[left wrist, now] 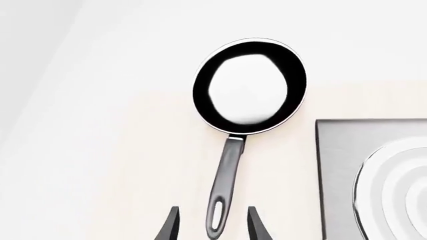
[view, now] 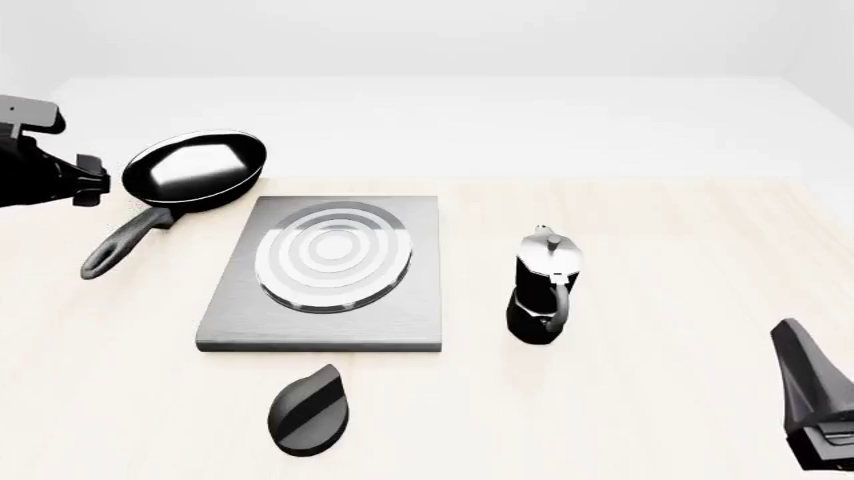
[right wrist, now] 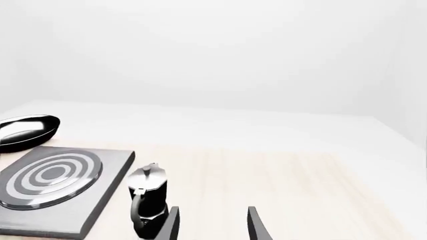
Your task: Turn on the stove and put the frying pan on it.
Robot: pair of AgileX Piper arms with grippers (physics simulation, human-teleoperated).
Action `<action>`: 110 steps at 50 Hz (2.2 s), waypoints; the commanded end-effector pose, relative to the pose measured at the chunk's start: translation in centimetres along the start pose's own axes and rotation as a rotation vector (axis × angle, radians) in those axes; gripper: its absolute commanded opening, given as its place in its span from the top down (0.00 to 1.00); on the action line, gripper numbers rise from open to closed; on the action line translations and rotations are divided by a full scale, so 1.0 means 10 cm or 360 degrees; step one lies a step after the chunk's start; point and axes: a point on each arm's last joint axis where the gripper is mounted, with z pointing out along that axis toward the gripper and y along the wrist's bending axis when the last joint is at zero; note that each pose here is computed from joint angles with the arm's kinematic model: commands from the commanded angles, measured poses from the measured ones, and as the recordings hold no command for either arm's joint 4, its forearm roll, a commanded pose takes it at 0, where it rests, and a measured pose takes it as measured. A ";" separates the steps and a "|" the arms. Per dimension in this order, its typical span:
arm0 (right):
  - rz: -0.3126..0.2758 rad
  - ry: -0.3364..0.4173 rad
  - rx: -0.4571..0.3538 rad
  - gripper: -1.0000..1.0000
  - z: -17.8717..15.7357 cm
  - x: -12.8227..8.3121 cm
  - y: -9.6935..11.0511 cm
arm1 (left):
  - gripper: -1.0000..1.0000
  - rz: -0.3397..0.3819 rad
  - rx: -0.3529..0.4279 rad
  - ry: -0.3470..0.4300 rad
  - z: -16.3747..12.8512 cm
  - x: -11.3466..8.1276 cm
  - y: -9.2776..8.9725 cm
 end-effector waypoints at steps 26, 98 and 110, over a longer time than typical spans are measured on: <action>-0.0031 0.0047 -0.0004 0.00 0.07 0.15 0.01 | 0.00 -0.0014 0.0030 0.0120 0.85 0.36 -0.09; -0.0047 0.0044 -0.0018 0.00 0.08 0.13 0.01 | 1.00 0.0050 0.0023 0.0195 1.43 0.86 -0.13; -0.0046 0.0038 -0.0019 0.00 0.07 0.11 0.01 | 1.00 0.0050 0.0025 0.0151 1.29 0.73 -0.14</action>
